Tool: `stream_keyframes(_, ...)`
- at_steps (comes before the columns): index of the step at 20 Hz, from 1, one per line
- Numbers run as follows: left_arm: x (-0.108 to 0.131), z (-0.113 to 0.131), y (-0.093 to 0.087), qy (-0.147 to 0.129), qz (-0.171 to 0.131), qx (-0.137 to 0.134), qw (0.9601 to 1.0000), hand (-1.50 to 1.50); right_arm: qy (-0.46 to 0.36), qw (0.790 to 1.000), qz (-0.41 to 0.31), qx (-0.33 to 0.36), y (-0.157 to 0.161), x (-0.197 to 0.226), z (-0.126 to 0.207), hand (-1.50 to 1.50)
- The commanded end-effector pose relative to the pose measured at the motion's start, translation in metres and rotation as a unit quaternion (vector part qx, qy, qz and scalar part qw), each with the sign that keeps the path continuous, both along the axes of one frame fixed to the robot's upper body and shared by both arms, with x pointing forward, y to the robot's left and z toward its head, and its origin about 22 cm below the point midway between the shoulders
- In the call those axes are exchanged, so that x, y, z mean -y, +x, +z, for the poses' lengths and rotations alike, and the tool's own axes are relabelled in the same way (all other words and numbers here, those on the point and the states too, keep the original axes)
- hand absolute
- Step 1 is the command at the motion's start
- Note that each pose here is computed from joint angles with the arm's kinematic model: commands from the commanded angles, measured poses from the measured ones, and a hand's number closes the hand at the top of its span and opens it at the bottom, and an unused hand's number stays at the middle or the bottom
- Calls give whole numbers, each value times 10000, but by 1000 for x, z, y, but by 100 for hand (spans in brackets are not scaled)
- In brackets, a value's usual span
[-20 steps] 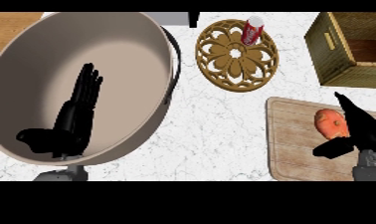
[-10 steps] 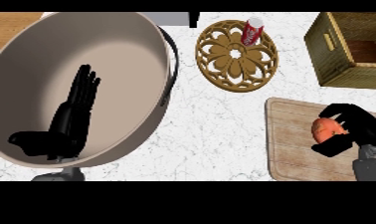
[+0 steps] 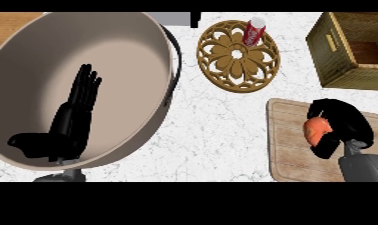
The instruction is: Pick the squash from the cutting board and place it in the basket
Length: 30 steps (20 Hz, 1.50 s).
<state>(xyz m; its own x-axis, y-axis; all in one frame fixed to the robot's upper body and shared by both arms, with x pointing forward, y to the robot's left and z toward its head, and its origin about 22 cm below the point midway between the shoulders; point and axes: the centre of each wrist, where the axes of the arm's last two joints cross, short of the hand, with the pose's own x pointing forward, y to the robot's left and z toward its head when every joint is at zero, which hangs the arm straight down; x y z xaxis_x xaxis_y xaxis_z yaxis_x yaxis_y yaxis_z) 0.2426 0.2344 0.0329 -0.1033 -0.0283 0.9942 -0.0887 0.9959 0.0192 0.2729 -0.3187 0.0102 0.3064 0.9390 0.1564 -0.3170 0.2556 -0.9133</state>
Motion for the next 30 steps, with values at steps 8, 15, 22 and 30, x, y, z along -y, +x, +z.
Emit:
stream_keyframes(8, -7, -2, 1, -27, -91, -26, 10000, 0, -161, 9805, 1840, 674, 29, -56, -12, 150)
stream_keyframes(15, -2, 6, -5, -21, 29, -60, 10000, 0, 1195, 9604, 1747, 1810, 20, -87, 39, 150)
stream_keyframes(22, -20, 0, -11, 0, 247, -58, 9997, 0, 2253, 9087, 1837, 2997, -23, -70, 117, 150)
stream_keyframes(30, 3, -3, -5, -19, 78, -92, 9999, 0, 2526, 9064, 1333, 3112, -80, -50, 205, 150)
